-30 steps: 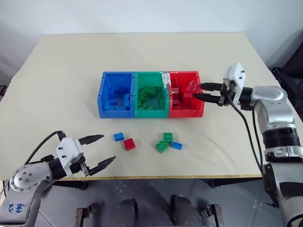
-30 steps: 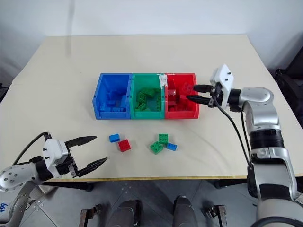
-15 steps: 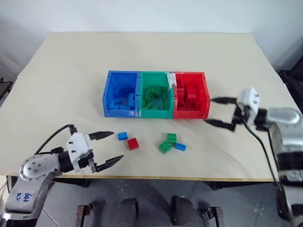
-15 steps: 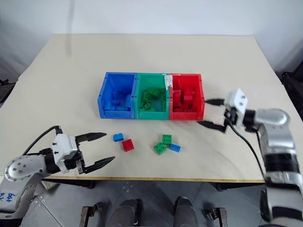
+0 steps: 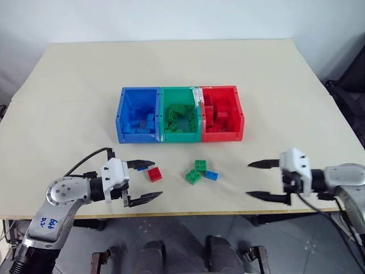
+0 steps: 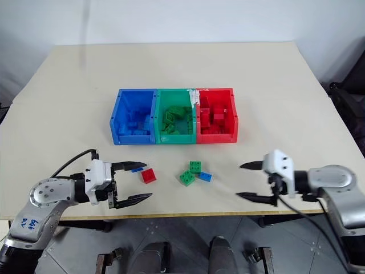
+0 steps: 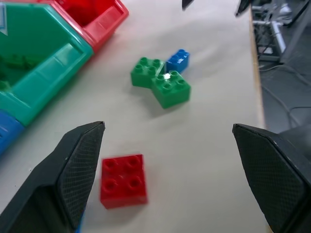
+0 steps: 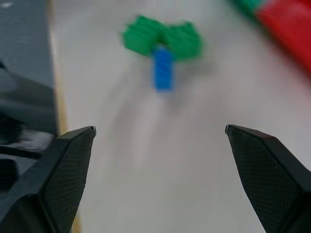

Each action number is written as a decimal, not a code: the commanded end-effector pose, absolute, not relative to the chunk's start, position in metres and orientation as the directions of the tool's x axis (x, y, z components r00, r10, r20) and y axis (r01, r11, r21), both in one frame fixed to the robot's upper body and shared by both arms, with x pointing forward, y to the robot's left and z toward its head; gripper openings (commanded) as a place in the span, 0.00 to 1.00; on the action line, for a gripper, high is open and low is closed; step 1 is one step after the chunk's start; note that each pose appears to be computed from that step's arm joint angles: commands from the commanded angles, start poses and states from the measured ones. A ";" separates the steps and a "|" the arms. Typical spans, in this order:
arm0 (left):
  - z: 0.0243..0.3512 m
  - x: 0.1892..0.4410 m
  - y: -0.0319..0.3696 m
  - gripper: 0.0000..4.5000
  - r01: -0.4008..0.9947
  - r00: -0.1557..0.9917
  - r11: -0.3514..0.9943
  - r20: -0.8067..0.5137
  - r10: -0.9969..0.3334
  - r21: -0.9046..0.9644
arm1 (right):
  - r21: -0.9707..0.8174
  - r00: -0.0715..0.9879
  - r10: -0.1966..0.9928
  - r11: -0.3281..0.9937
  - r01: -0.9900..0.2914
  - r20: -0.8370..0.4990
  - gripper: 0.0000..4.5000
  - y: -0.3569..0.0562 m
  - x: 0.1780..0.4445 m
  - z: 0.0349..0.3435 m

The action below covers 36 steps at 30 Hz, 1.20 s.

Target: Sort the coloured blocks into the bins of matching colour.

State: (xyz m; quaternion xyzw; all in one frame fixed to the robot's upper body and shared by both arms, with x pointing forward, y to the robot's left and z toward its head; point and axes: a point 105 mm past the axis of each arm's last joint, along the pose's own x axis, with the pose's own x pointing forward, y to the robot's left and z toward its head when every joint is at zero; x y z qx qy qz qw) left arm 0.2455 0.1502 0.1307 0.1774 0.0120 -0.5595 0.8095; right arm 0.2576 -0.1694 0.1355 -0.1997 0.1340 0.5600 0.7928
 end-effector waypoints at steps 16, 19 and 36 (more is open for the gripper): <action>0.135 0.235 0.171 1.00 0.838 0.508 0.427 -0.199 -0.838 0.339 | -0.276 0.412 0.764 0.312 -0.909 -0.496 0.23 -0.115 0.287 0.121; 0.134 0.232 0.177 1.00 0.828 0.530 0.452 -0.198 -0.824 0.332 | -0.263 0.372 0.791 0.274 -0.925 -0.485 0.10 -0.119 0.287 0.136; 0.126 0.209 0.237 1.00 0.559 0.827 0.780 -0.117 -0.550 0.281 | -0.354 0.414 0.910 0.378 -0.855 -0.030 0.10 0.041 0.366 0.245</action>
